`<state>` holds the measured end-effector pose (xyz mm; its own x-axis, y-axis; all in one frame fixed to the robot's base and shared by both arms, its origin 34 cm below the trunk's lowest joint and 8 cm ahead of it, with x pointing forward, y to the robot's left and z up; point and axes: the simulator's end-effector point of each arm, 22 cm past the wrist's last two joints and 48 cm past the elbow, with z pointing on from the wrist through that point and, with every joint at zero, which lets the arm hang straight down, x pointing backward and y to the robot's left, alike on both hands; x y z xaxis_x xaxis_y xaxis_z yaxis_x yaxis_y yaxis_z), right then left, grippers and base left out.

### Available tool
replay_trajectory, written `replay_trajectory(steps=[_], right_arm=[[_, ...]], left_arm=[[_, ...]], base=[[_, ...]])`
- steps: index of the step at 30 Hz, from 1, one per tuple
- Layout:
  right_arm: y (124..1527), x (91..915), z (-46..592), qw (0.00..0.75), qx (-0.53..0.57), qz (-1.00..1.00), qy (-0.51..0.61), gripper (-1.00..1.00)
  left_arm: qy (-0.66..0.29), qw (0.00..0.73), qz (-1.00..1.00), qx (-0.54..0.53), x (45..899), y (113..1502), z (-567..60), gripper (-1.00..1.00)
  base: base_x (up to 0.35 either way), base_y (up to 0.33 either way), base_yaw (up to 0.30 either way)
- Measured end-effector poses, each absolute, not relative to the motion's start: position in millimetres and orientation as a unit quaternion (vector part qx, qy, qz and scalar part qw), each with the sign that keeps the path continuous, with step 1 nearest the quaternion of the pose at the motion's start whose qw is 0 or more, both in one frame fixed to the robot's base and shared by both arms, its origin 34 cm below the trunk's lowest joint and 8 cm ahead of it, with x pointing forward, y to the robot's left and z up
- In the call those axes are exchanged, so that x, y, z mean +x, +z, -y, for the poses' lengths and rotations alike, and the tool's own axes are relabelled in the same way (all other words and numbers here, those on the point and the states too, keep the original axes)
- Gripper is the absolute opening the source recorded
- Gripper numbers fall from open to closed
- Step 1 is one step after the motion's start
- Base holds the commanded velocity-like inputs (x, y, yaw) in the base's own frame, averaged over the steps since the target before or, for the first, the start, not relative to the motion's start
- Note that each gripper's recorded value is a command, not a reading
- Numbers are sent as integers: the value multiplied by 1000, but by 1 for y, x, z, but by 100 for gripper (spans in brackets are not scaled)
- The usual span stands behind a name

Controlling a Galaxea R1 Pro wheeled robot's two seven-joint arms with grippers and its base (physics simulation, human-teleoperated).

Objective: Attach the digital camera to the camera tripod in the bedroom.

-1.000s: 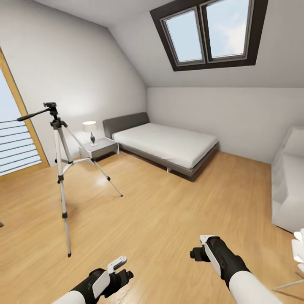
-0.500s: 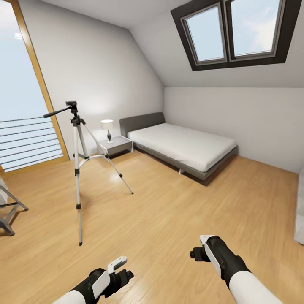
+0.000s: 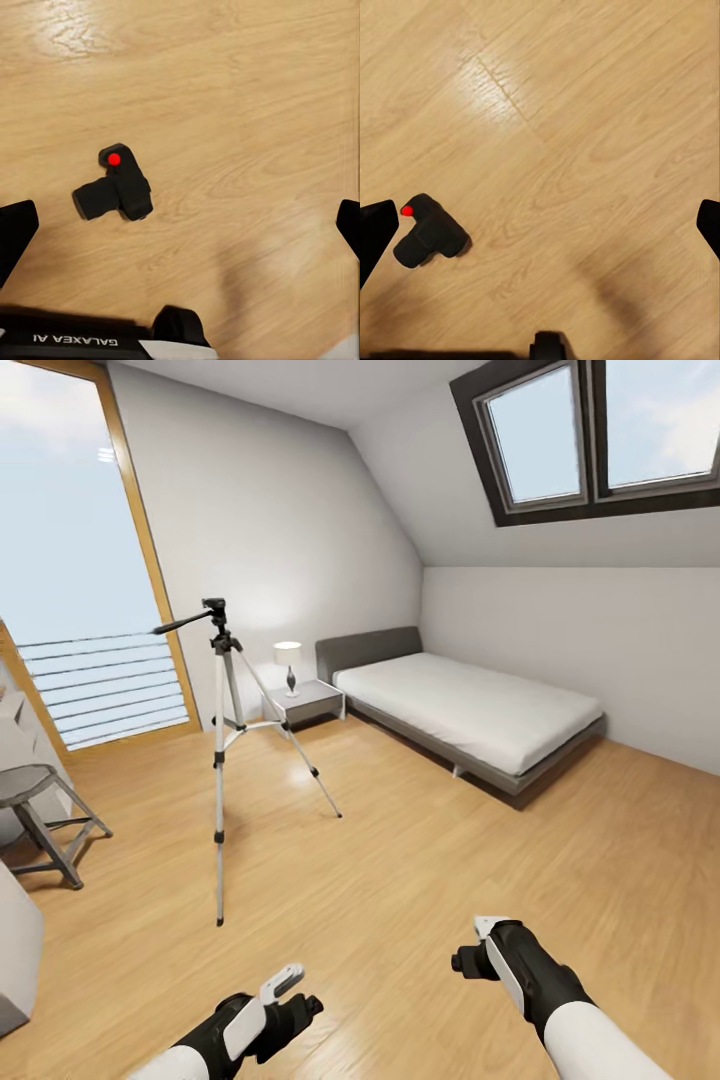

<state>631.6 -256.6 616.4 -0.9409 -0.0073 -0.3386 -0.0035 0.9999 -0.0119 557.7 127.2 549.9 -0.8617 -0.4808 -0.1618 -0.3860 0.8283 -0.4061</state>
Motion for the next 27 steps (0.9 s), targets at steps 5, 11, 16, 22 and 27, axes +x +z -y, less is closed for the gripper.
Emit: replay_trajectory(steps=[5, 11, 16, 22, 27], right_arm=[[620, 635, 257, 178, -3, -984, -6, 100], [633, 641, 257, 206, -5, -978, -8, 100], [638, 644, 256, 214, -6, -977, -8, 100], [646, 649, 254, 223, -8, -975, -7, 100], [672, 661, 254, 232, -8, -973, -6, 100]], left_arm=[[-159, 119, -956, -217, 552, 549, -119, 100], [-118, 122, -962, -213, 562, 557, -125, 100], [-114, 124, -963, -212, 564, 557, -128, 100], [-120, 141, -959, -214, 580, 568, -127, 100], [-124, 183, -938, -267, 630, 608, -133, 100]], base=[[0, -1, 81], [-4, -11, 31], [-101, -126, 6], [-83, -94, 1], [-10, -11, 145]])
